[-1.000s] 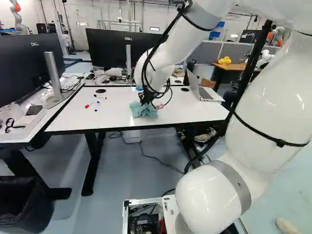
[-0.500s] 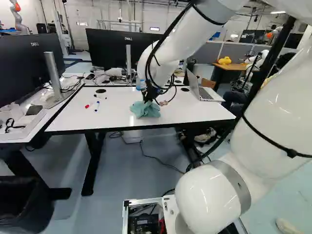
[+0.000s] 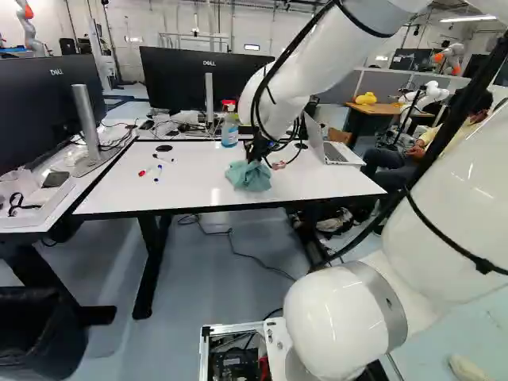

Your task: Clean the table with the green towel

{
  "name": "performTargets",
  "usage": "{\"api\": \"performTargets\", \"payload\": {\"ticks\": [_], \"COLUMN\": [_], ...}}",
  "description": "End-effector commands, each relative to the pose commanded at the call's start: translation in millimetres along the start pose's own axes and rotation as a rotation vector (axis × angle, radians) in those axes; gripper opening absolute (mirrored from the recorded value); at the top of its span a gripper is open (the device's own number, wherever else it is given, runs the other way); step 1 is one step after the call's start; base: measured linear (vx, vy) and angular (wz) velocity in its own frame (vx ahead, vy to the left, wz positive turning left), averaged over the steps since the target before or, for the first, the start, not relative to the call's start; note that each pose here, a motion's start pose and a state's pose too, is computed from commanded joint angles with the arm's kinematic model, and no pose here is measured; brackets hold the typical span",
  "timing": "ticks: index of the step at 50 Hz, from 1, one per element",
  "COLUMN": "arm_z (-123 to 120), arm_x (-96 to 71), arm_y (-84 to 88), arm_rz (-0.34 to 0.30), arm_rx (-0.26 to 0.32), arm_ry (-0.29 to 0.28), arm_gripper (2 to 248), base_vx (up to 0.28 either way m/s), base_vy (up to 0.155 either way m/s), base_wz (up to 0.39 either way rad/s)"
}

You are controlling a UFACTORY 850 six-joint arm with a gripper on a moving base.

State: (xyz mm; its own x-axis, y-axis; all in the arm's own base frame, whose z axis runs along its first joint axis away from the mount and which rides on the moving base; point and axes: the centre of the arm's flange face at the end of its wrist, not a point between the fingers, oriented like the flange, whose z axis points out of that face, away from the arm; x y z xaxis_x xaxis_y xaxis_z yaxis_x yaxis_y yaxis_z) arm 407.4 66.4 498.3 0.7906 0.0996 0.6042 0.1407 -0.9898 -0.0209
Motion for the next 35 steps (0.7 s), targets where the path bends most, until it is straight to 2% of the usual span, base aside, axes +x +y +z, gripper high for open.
{"api": "performTargets", "payload": {"ticks": [11, 35], "arm_z": [3, 24], "arm_x": [4.8, 36.4], "arm_y": [16.4, 46.6], "arm_rz": [0.031, 0.083], "arm_rx": [-0.024, -0.063], "arm_ry": [0.0, -0.003], "arm_gripper": [30, 30], "base_vx": [0.0, 0.0], "base_vy": [0.0, 0.0], "base_wz": [0.0, 0.0]}}
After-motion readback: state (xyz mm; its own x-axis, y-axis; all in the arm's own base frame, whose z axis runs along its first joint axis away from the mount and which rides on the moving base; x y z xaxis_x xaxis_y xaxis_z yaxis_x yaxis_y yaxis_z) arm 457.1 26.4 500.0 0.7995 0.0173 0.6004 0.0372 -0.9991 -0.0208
